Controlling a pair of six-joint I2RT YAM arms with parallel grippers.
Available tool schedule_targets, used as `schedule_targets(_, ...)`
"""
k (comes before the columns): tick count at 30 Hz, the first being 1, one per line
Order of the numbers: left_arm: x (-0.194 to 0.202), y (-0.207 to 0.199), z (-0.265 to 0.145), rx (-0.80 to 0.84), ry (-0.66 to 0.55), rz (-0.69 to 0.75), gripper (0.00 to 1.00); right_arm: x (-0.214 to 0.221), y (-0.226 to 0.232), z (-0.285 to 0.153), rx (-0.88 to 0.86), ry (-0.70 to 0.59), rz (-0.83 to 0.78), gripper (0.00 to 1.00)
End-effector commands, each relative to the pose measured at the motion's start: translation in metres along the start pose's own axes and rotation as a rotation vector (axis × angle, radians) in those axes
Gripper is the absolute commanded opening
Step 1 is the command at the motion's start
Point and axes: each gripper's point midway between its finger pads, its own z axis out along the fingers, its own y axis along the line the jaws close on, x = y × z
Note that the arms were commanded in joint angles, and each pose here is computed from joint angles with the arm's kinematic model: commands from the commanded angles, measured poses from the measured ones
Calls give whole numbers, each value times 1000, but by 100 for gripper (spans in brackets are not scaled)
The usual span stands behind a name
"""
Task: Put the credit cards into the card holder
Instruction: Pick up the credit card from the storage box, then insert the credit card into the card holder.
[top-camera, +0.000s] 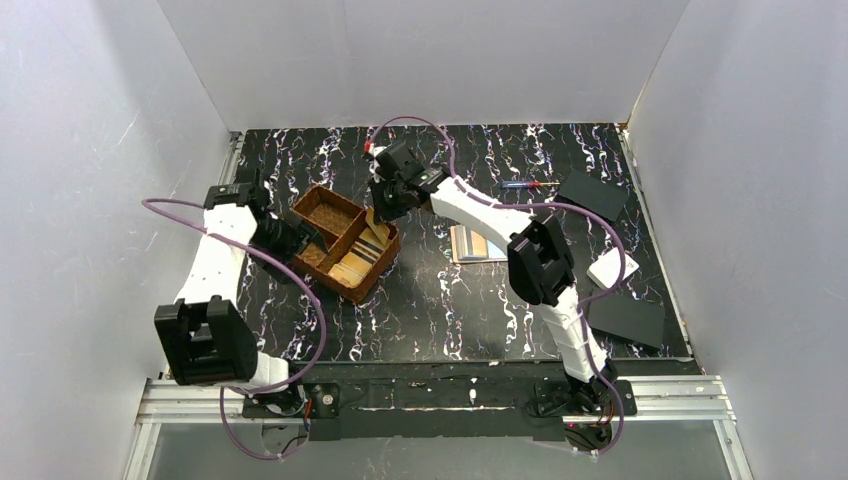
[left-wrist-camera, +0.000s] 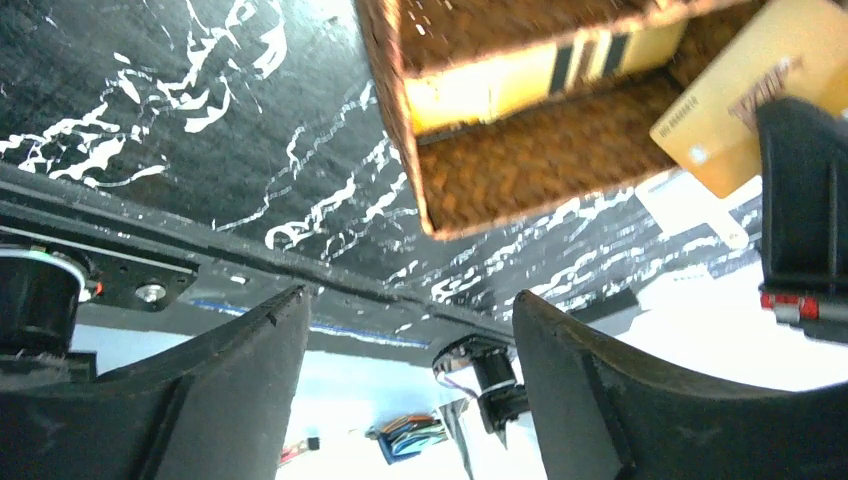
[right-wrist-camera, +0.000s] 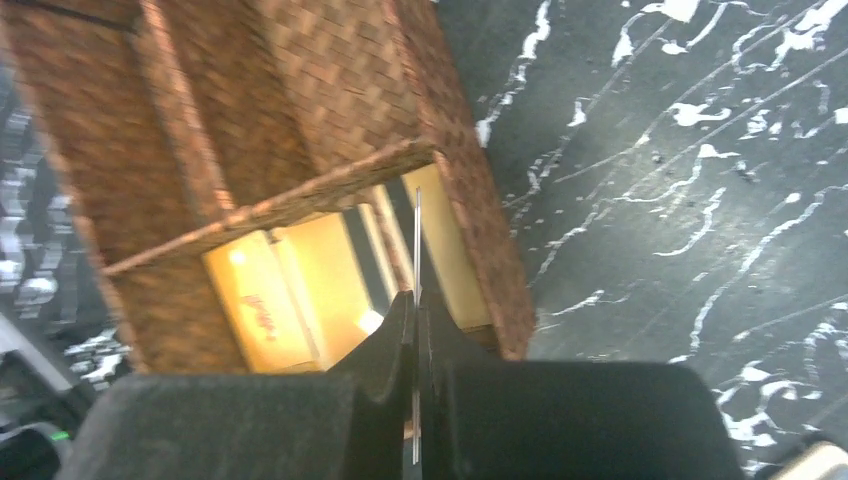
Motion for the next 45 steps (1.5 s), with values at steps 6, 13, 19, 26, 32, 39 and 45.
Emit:
schedule_targets(6, 32, -54, -78, 390, -11, 275, 77, -68, 80, -73, -596, -179, 409, 3)
schedule_targets(13, 38, -94, -107, 728, -103, 258, 66, -66, 81, -104, -811, -132, 815, 2)
schedule_targets(19, 30, -82, -98, 759, -212, 128, 66, -57, 76, -106, -904, -31, 1028, 2)
schedule_targets(26, 18, -75, -70, 711, -259, 26, 57, -42, 71, -110, -996, -23, 1178, 1)
schedule_targets(32, 12, -99, -59, 797, -193, 47, 58, -42, 67, -114, -1034, -46, 1220, 1)
schedule_targets(39, 14, -118, -47, 905, -82, 8, 59, -43, 71, -119, -1033, -77, 1228, 1)
schedule_targets(45, 14, -127, -55, 984, -122, 95, 63, -41, 78, -116, -1015, -92, 1181, 5)
